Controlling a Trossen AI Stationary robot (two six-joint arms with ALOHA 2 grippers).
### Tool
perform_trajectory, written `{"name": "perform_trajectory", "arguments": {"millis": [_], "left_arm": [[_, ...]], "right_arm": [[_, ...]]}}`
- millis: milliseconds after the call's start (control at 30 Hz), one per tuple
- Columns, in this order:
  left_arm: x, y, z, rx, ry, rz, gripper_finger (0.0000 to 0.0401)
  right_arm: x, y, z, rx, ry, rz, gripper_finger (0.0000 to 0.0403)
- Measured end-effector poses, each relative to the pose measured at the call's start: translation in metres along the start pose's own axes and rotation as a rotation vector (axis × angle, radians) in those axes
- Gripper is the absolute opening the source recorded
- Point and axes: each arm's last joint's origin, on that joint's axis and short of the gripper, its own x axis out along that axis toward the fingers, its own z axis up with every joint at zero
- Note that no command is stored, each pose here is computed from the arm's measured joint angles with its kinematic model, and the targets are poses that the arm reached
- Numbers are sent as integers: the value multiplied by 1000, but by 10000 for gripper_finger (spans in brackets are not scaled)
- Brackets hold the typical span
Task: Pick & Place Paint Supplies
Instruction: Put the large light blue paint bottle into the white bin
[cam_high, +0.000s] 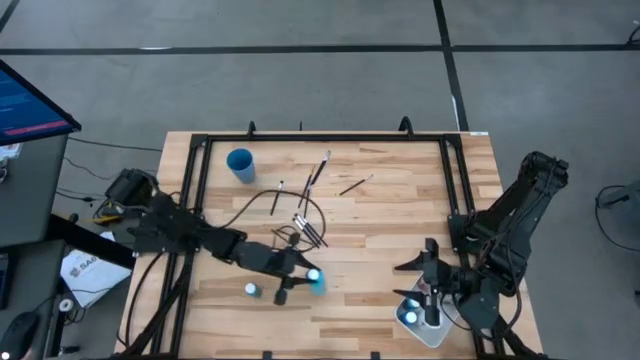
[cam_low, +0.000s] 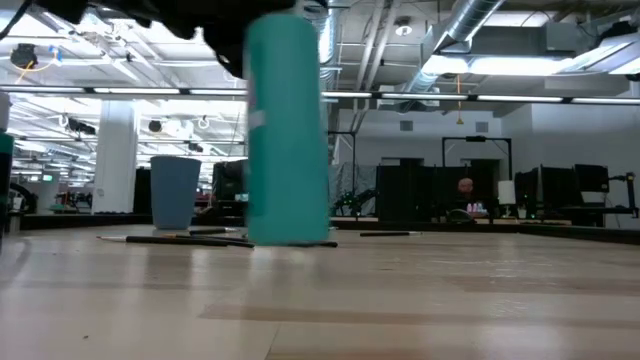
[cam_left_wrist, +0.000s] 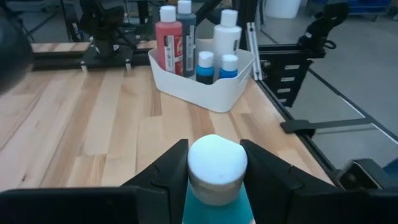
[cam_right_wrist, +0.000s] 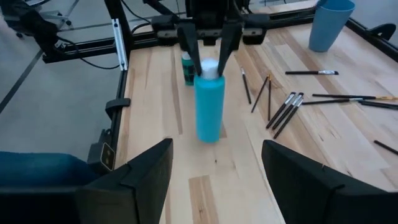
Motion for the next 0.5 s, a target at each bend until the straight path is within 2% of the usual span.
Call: {"name": "perform_trajectory", "arguments": {"millis": [300, 500], "left_arm": [[39, 8, 18, 56, -29, 33, 124], [53, 16, 9, 69, 11, 55, 124]], "right_arm": [[1, -1, 0, 0, 17, 6, 239], [1, -1, 0, 0, 17, 6, 239]]}}
